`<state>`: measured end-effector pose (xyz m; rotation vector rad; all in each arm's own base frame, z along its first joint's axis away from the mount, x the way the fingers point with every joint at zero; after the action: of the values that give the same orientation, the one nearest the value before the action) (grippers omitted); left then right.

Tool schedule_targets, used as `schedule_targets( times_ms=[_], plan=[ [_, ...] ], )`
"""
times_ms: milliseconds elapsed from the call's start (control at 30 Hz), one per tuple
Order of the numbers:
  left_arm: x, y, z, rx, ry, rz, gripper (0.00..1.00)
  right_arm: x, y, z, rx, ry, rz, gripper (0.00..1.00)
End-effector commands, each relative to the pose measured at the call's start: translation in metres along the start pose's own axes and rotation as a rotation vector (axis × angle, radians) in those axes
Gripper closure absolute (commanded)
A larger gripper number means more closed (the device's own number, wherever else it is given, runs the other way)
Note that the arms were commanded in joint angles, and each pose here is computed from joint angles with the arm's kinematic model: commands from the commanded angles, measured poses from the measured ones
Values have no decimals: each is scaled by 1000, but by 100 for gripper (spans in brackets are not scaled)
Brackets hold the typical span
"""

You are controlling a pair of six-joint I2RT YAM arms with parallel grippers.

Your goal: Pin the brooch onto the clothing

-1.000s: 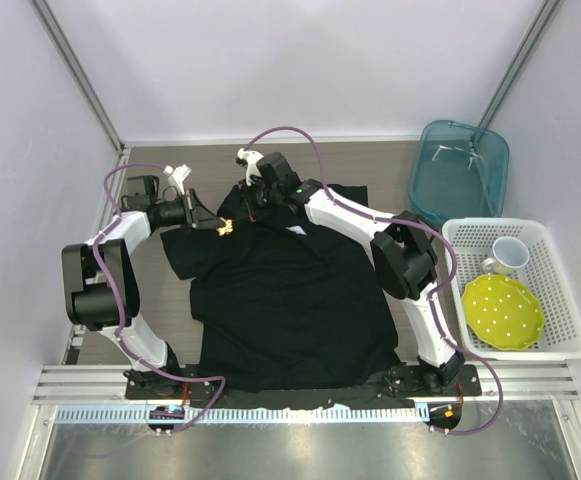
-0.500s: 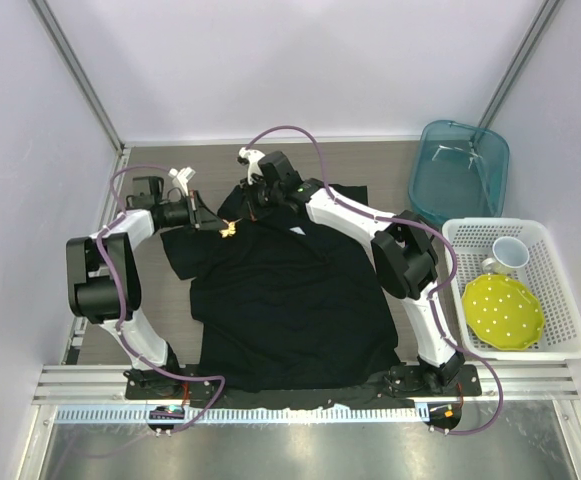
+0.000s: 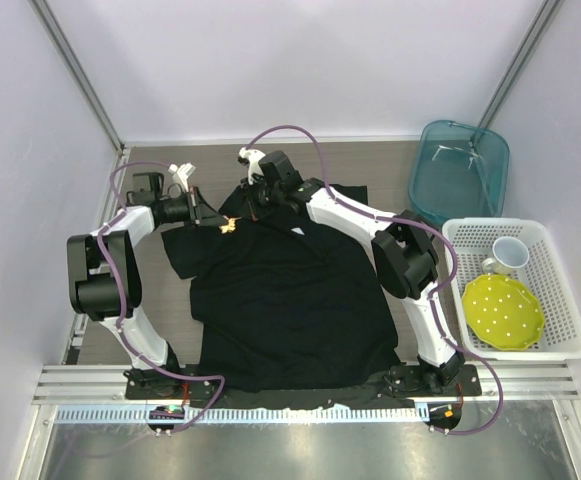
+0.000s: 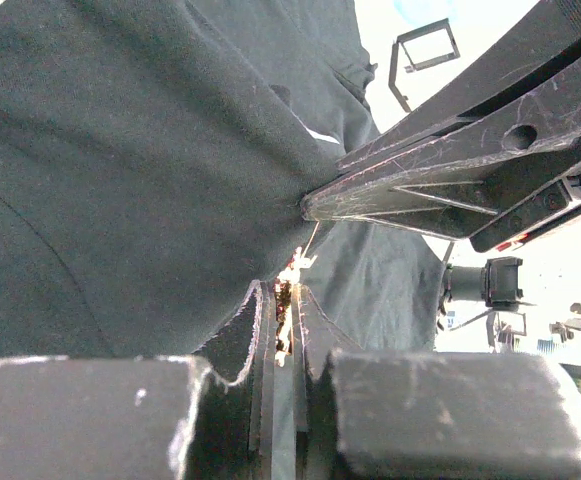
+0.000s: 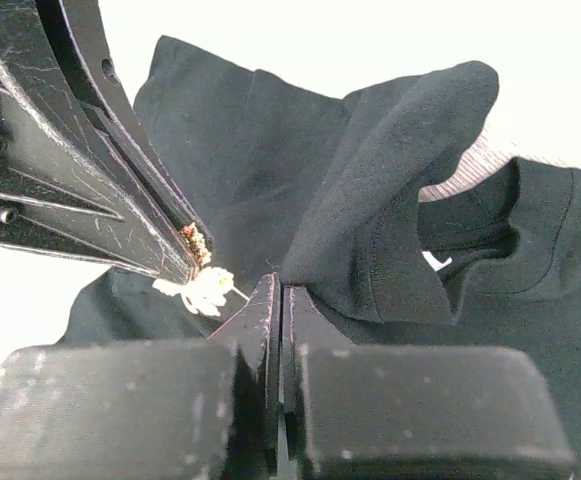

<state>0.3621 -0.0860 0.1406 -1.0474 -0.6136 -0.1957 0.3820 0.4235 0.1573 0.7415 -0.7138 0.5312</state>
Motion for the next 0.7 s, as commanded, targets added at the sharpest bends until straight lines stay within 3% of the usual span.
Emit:
schedule_targets(
  times_ms=[0,667],
  plan=[
    [12,-13,-10,-49,-6,-71,97,40,44,26,117,-114,57,99],
    [13,-12,-15,-47,-1,-76,97,34,53,23,137,-98,63,99]
  ],
)
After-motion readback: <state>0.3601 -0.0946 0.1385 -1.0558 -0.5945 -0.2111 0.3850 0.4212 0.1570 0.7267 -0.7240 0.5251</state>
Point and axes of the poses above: each gripper's point midway between its finger pads, its own z axis back along the fingers, its own y axis along the line the jaws close on, x = y × z, the point moved 4 cm from there along z, back along the fingers, and after that the axes turned 5 degrees about -z, right-handed, at the moved point
